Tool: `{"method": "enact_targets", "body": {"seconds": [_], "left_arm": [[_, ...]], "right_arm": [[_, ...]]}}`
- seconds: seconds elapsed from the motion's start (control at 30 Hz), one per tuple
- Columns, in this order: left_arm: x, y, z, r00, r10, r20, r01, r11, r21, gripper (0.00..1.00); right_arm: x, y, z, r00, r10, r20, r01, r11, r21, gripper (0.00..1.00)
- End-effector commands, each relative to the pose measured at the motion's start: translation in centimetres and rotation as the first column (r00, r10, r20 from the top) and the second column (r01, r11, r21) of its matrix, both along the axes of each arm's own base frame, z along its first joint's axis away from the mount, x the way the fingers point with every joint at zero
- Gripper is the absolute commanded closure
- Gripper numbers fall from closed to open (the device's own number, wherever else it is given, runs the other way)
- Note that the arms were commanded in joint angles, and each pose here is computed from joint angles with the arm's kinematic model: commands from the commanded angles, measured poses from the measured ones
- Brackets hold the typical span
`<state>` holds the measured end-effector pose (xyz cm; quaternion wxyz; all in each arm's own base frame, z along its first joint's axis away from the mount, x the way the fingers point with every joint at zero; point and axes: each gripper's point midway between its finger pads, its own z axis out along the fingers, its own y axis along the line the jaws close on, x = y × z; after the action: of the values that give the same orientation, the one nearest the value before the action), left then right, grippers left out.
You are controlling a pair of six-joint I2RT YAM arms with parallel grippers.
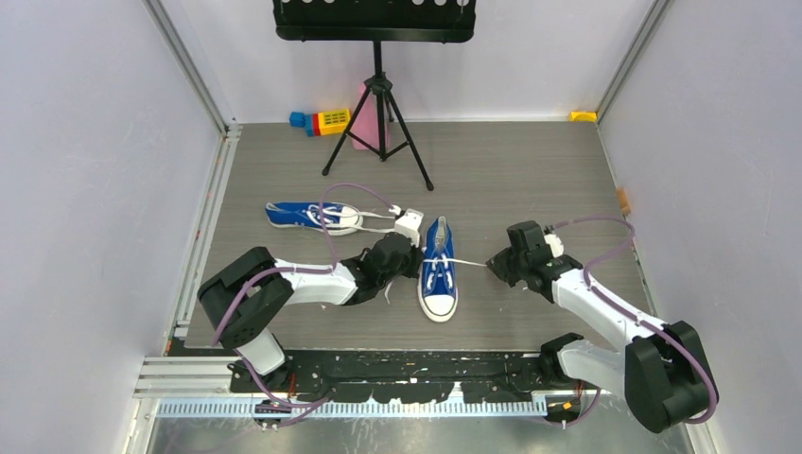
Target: Tie the shoes
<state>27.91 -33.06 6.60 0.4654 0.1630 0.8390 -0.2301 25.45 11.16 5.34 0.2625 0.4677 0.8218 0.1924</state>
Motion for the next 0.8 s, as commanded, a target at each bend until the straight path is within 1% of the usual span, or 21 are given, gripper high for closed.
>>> {"method": "enact_targets", "body": {"seconds": [0.0,0.1,0.23,0.3,0.5,0.63,0.7,0.77], "left_arm": [[0.6,0.3,1.0,0.995,-0.064,0.073,0.059,0.995,0.077,1.0],[0.4,-0.1,2.0,0.981,-0.153,0.116,0.139,0.983,0.122,1.0],[0.0,-1.1,2.7,0.948,-0.275,0.161,0.248,0.953,0.172,1.0],[0.0,-1.6,2.9,0.936,-0.307,0.172,0.276,0.944,0.18,1.0],[0.1,-2.8,3.8,0.909,-0.354,0.219,0.323,0.932,0.166,1.0],[0.3,-3.1,4.0,0.91,-0.36,0.207,0.327,0.928,0.177,1.0],[0.3,-3.4,4.1,0.907,-0.369,0.204,0.337,0.925,0.175,1.0],[0.5,-3.7,4.4,0.904,-0.37,0.215,0.338,0.925,0.173,1.0]], "right_arm": [[2.0,2.8,2.8,0.957,0.253,0.138,-0.254,0.967,-0.012,1.0],[2.6,5.0,4.6,0.905,0.354,0.236,-0.37,0.928,0.029,1.0],[3.1,6.5,6.0,0.853,0.437,0.285,-0.462,0.887,0.023,1.0],[3.4,6.9,6.5,0.832,0.462,0.306,-0.49,0.872,0.017,0.99],[4.5,7.0,7.1,0.82,0.478,0.315,-0.497,0.868,-0.024,0.97],[5.5,7.0,7.4,0.813,0.494,0.308,-0.504,0.862,-0.054,0.95],[5.9,7.2,7.4,0.809,0.502,0.305,-0.51,0.858,-0.06,0.93],[6.2,7.4,7.3,0.809,0.503,0.304,-0.512,0.857,-0.058,0.85]]}}
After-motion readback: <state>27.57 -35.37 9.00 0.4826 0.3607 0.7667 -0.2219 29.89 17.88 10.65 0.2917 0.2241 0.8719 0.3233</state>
